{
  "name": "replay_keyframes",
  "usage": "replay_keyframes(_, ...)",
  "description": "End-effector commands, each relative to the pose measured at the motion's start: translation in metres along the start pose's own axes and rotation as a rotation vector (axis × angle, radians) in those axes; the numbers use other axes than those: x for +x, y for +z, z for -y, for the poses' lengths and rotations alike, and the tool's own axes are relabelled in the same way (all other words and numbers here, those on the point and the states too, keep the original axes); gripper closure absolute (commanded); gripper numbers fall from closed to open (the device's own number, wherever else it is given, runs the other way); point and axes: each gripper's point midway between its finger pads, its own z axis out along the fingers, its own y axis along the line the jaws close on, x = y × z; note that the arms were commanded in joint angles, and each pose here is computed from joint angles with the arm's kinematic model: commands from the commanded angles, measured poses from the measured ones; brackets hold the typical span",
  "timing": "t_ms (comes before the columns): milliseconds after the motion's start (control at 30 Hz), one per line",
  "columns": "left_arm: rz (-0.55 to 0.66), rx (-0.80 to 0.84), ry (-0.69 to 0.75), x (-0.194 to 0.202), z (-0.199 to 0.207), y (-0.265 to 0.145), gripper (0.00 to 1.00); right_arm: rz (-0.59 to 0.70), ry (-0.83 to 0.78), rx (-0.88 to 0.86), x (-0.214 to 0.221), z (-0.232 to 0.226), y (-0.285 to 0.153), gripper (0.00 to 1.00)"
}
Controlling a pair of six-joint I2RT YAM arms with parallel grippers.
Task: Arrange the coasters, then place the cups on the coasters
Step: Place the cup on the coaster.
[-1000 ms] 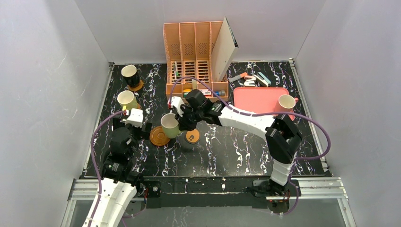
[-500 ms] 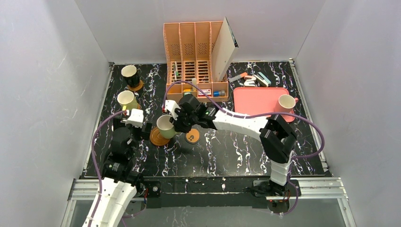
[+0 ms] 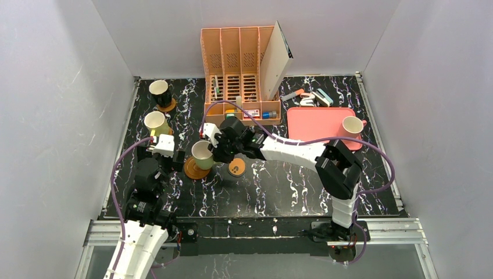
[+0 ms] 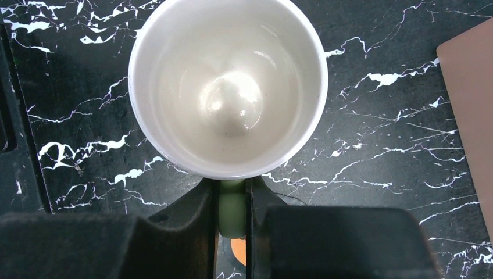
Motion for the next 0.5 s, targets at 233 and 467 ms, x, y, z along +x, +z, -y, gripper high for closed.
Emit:
replay_keyframes(233,-0.003,-0.017,-0.01,0.003,-0.004,0.0,0.02,0.13,-0.023,-0.019,-0.045,0.003,0.008,0.99)
replay_keyframes(467,-0.003,-0.025,-0.013,0.003,-0.006,-0.001,0.02,0.109,-0.004,-0.04,-0.049,0.001,0.01,0.99)
